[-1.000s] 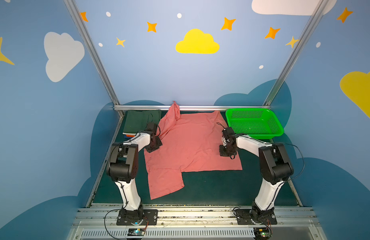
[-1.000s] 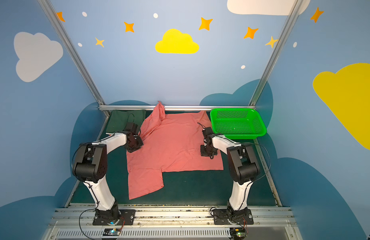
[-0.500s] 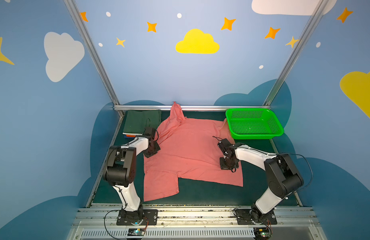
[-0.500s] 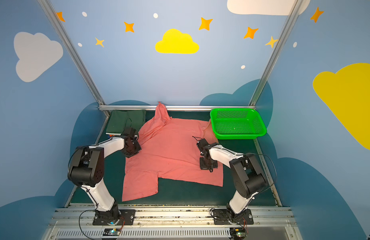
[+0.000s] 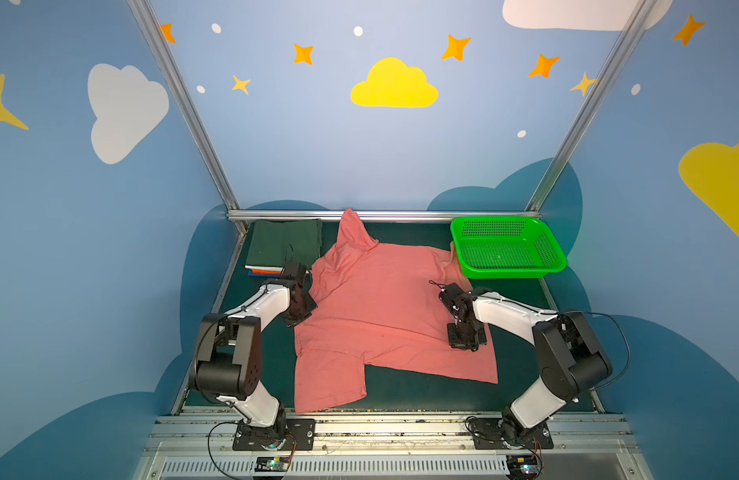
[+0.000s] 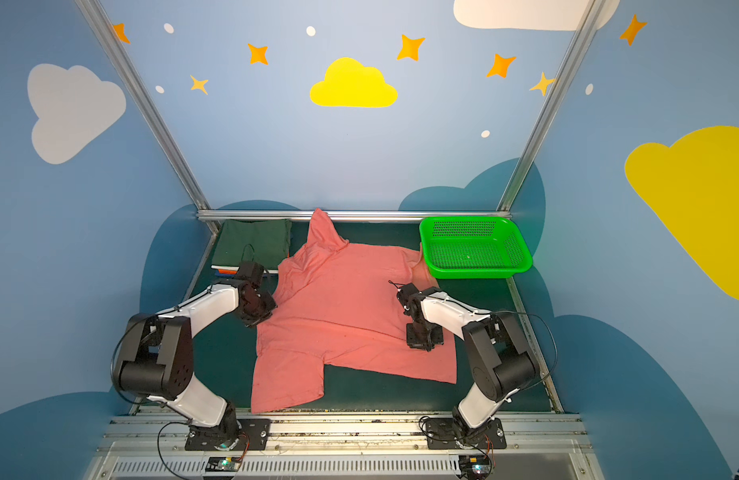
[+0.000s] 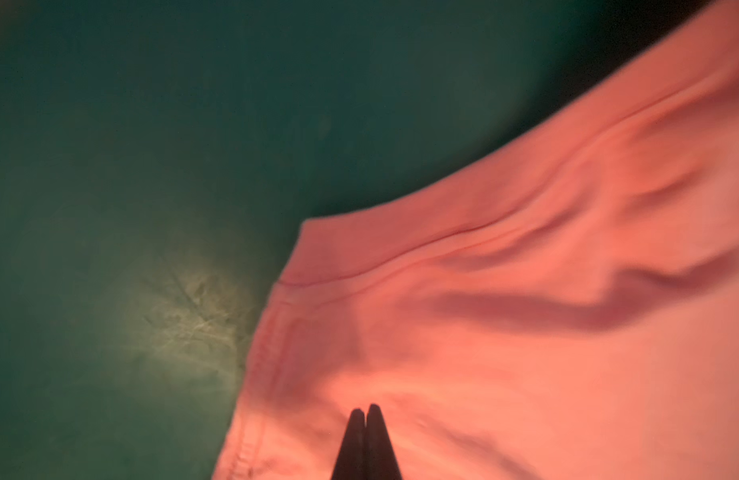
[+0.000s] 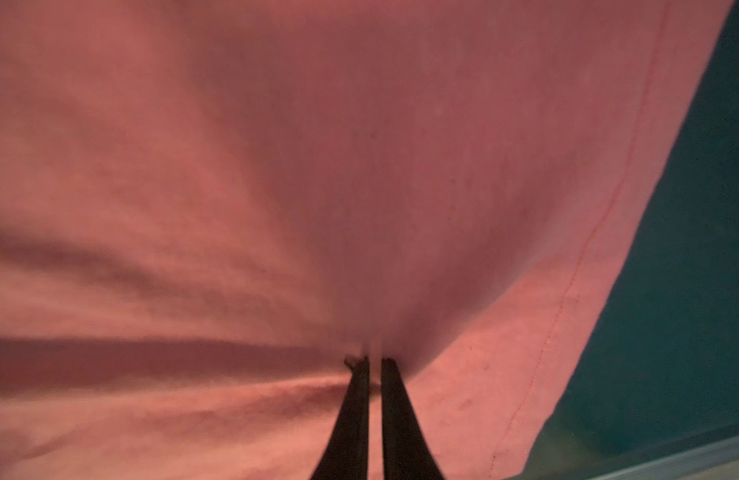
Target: Fold and stack the t-shirts
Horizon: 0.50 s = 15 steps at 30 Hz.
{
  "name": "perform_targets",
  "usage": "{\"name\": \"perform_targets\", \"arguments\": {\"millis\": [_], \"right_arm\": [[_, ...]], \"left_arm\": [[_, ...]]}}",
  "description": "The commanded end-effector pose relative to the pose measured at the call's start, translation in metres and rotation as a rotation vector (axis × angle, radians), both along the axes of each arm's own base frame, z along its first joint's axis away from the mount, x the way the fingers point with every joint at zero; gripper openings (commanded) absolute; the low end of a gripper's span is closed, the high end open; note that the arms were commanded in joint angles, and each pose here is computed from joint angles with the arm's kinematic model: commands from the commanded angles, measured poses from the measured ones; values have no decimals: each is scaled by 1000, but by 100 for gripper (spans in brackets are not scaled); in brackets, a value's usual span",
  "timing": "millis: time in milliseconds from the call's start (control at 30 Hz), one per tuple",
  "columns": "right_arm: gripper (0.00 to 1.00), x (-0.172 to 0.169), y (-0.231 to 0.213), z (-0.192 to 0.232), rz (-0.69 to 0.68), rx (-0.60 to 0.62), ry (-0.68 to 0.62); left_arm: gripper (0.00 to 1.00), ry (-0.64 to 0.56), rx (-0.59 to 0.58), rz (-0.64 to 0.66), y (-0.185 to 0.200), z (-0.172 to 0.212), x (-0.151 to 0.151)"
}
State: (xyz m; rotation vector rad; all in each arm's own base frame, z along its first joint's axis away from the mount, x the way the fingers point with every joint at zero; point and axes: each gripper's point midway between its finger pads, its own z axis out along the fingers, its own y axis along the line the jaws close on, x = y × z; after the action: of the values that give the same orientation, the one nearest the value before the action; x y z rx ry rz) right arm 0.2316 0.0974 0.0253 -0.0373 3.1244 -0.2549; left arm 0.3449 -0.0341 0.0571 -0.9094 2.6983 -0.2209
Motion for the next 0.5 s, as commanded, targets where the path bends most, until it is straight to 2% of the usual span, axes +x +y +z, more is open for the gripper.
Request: {"name": "perform_targets", "arguments": {"millis": [0,133,200,300,333,400,467], "right_arm": [[14,19,22,22,69,84,-32],[20,42,50,50,132,207,-105],[22,49,62,60,156,260,-133],[23,54,72,70,176,306,-152],[24,53,73,72,181,315,-150],[27,51,73,71,185,320,-144],[30,48,72,69,189,321,-136]], "left_arm": [[9,-152,9,-43,-3,61,38],[30,-257,21,-111,-9,94,92],[35,-280,0,-150,-17,97,121],[36,-269,-44,-199,-32,85,162],[34,-256,-62,-219,-37,78,175],[24,-220,-108,-246,-48,63,194],[22,-187,-122,-258,-54,47,207]]}}
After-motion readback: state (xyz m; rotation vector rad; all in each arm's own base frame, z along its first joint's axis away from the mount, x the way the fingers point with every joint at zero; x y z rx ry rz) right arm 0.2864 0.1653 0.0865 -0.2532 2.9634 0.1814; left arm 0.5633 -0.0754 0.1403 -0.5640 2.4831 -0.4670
